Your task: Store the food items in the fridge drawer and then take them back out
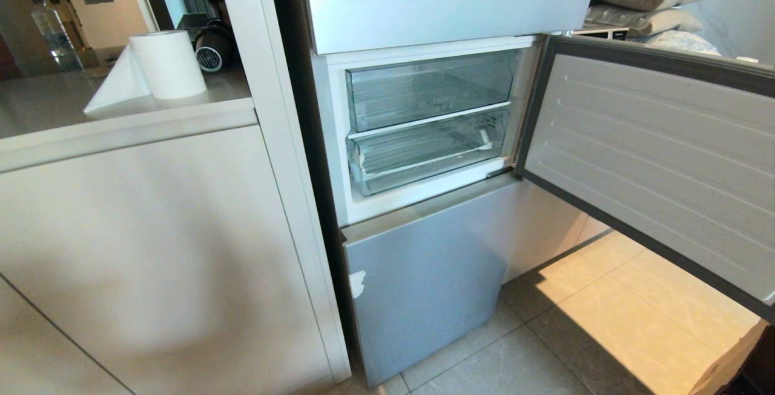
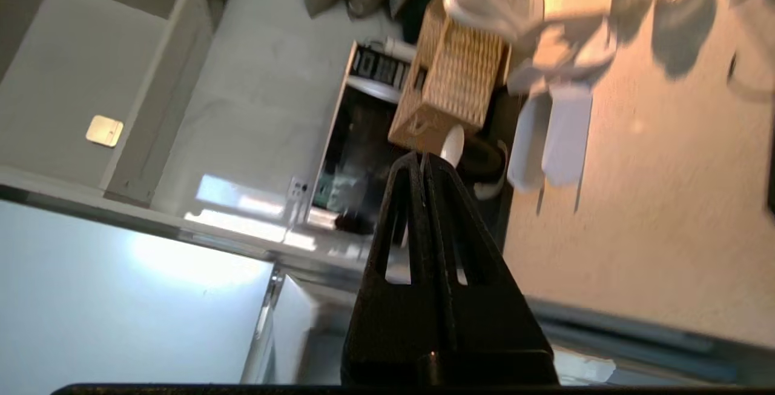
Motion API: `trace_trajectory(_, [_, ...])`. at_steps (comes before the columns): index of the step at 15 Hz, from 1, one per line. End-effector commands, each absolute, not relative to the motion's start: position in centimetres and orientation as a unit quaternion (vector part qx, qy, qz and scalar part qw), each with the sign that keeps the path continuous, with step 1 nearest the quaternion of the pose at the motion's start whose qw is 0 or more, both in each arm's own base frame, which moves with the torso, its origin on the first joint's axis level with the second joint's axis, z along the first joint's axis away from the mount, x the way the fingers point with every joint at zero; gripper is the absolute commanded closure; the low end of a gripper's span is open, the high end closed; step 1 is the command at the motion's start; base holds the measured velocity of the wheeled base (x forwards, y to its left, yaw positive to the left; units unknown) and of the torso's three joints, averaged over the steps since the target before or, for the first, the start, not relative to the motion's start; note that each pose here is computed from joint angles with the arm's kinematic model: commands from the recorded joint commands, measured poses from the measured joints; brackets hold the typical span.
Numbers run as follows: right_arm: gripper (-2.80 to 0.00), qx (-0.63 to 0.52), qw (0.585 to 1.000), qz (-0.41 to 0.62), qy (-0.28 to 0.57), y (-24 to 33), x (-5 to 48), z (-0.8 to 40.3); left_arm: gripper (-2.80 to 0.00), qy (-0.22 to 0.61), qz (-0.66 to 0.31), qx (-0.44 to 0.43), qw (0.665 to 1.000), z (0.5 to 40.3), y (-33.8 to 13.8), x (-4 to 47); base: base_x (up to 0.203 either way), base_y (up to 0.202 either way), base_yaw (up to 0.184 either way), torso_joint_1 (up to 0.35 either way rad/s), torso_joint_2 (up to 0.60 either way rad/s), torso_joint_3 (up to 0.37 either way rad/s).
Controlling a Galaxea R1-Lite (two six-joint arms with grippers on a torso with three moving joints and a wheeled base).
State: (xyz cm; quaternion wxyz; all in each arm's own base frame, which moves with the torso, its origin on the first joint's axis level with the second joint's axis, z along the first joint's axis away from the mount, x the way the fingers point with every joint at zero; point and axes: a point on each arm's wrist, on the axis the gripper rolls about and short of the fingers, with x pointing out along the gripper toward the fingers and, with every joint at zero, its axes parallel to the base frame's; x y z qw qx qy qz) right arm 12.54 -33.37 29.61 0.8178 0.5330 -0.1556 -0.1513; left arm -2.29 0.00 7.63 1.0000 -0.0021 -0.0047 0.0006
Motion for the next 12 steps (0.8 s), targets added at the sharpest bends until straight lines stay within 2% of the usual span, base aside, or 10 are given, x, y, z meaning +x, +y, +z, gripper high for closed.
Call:
trace_trajectory(1, [0.00, 0.586, 0.789, -0.140, -0.123, -35.2, 15.2, 26.0, 0.00, -0.004, 0.001, -0.002, 1.000, 7.6, 0.0, -2.3, 0.000, 0.000, 0.000, 0.000, 0.00, 0.000])
trace_trajectory(6, [0.00, 0.620, 0.776, -0.092, -0.071, -34.1, 19.8, 24.1, 0.00, -0.004, 0.001, -0.002, 1.000, 7.6, 0.0, -2.3, 0.000, 0.000, 0.000, 0.000, 0.00, 0.000])
trace_trajectory(12, [0.00, 0.613, 0.789, -0.034, -0.033, -27.5, 16.5, 26.7, 0.00, -0.003, 0.001, -0.002, 1.000, 7.6, 0.0, -2.3, 0.000, 0.000, 0.000, 0.000, 0.00, 0.000])
